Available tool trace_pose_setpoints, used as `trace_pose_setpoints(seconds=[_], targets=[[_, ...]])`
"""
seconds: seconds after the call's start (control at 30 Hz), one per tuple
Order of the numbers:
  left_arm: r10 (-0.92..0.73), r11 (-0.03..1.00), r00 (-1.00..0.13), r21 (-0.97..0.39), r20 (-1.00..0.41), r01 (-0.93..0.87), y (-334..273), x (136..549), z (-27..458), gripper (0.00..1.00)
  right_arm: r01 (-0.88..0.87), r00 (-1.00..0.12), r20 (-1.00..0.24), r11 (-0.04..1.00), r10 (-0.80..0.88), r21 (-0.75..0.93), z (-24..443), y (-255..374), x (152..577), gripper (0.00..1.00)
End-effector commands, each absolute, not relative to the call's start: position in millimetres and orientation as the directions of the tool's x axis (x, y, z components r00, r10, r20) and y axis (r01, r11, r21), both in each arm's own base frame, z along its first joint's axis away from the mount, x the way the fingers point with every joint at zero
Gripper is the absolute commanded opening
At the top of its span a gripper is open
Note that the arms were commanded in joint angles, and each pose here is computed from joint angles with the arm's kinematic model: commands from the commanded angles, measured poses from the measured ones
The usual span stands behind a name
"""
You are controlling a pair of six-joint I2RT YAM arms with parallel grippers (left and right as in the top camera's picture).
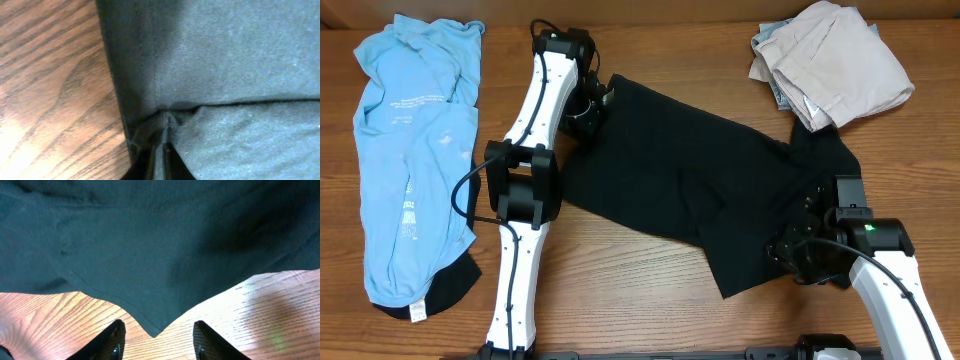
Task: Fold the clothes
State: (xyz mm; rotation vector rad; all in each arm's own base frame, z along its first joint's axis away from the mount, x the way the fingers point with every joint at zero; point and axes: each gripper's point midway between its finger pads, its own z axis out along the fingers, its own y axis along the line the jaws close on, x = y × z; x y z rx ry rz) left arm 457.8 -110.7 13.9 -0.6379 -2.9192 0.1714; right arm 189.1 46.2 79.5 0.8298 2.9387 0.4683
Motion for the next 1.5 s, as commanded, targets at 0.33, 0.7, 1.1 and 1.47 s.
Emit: trace_pose_setpoints(seconds=[0.33, 0.7, 1.1, 1.47], targets=[[0.308, 0.949, -0.941, -0.025, -0.142, 0.314, -108.9, 495.6, 116.7, 0.04, 0.519, -0.852, 0.117, 0.796, 0.51, 0.312, 63.8, 65.4, 178.9, 0.42], [0.248, 0.961, -0.87, -0.008, -0.425, 0.277, -108.1, 492.4, 239.3, 0.04, 0.466, -0.869, 0.271, 0.87, 0.415, 0.163, 25.2, 116.3, 146.3, 0.47], [0.256, 0.959, -0.873, -0.006, -0.414, 0.284, -108.1, 492.2, 235.5, 0.46, 0.416, -0.859, 0.347, 0.908, 0.377, 0.041, -10.0, 126.6, 130.6, 0.49], [0.259, 0.959, -0.882, -0.007, -0.393, 0.285, -108.5, 493.5, 226.0, 0.46, 0.42, -0.876, 0.254, 0.907, 0.409, -0.012, 12.7, 104.9, 160.8, 0.04]])
